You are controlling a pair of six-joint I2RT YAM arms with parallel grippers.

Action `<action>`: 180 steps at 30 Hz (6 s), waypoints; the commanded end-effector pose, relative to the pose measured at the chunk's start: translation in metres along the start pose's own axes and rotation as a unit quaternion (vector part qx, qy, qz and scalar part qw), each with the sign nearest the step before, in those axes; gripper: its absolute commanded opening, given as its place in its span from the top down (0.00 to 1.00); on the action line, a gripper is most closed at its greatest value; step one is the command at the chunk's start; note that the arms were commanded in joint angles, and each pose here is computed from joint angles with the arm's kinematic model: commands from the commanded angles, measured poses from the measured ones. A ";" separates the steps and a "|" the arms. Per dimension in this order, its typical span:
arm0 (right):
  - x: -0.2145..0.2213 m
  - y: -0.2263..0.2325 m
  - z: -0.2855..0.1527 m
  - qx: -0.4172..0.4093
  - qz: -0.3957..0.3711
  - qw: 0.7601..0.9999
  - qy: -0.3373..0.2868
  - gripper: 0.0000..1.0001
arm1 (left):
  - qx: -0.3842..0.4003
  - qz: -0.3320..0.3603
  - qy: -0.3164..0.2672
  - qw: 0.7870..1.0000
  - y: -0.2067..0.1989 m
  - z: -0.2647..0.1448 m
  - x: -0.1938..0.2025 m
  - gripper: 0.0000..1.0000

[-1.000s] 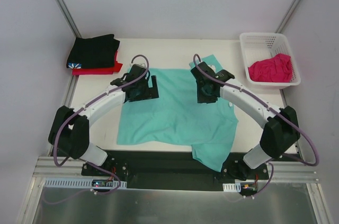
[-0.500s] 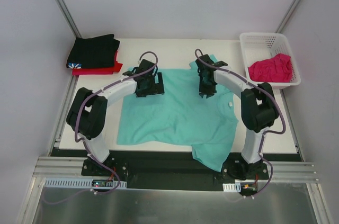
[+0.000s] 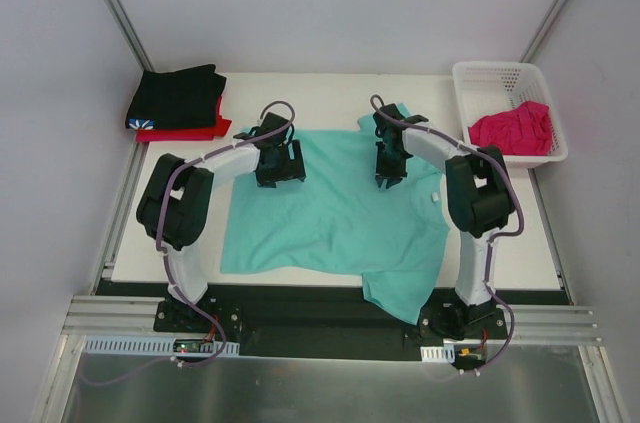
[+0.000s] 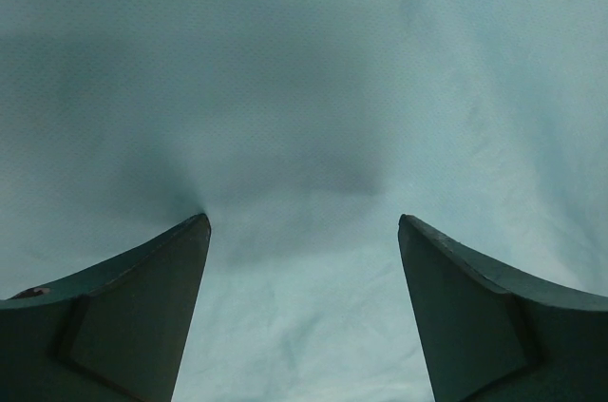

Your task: Fold and stack the t-shirts

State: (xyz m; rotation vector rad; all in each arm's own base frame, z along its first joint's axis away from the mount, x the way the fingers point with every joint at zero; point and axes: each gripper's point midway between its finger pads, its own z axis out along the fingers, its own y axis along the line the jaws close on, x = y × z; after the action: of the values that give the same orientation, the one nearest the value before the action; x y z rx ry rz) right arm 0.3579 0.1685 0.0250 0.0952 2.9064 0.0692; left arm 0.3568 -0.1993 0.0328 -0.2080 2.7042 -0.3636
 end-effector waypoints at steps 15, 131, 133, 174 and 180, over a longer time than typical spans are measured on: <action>-0.064 -0.001 0.024 -0.055 0.024 0.998 0.009 0.67 | 0.030 -0.032 -0.009 0.999 -0.009 0.033 -0.062 0.19; 0.188 -0.083 -0.048 0.004 0.179 0.979 -0.093 0.56 | -0.037 0.038 -0.017 0.998 0.054 -0.125 0.098 0.11; 0.188 -0.084 -0.046 0.009 0.181 0.979 -0.092 0.57 | -0.037 0.039 -0.018 0.998 0.054 -0.126 0.098 0.11; 0.186 -0.090 -0.057 0.015 0.168 0.980 -0.106 0.92 | -0.069 -0.139 -0.080 0.985 0.107 -0.096 0.073 0.41; 0.184 -0.088 -0.060 0.012 0.165 0.980 -0.107 0.92 | -0.092 -0.165 -0.083 0.979 0.119 -0.083 0.079 0.43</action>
State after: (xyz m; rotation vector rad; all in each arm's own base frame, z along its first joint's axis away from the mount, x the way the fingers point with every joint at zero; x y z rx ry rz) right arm 0.1524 0.0875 0.0224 0.5753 2.6779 0.0541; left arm 0.2367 -0.0906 0.0512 -0.6243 2.5852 -0.2146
